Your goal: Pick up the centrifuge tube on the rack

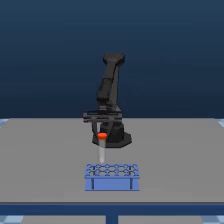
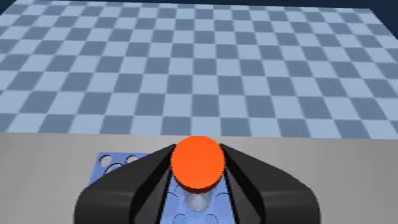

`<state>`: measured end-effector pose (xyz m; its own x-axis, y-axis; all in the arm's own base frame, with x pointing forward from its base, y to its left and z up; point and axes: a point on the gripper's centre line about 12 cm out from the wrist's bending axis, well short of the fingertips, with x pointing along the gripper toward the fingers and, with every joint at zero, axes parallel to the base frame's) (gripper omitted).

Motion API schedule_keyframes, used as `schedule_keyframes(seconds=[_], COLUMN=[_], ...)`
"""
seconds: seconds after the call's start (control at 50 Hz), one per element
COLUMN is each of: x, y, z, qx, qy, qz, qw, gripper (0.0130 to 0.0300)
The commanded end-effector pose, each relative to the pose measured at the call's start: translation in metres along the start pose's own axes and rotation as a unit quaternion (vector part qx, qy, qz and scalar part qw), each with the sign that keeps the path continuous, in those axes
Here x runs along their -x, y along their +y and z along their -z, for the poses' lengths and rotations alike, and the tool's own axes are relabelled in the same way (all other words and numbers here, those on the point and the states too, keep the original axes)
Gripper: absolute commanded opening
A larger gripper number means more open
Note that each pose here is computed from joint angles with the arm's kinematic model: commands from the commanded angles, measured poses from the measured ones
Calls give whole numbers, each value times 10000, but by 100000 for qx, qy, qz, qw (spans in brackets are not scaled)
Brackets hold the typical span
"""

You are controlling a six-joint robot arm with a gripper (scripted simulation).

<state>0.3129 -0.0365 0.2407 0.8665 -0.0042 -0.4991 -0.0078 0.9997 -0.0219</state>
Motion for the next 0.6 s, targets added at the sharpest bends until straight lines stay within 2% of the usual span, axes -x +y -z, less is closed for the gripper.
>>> schedule_keyframes(seconds=[0.02, 0.6], x=[22, 102], y=[3, 0], z=[-36, -176], qx=[-1149, -1149], qy=[98, 98], qz=[-173, -173], qw=[99993, 99993], gripper=[130, 130])
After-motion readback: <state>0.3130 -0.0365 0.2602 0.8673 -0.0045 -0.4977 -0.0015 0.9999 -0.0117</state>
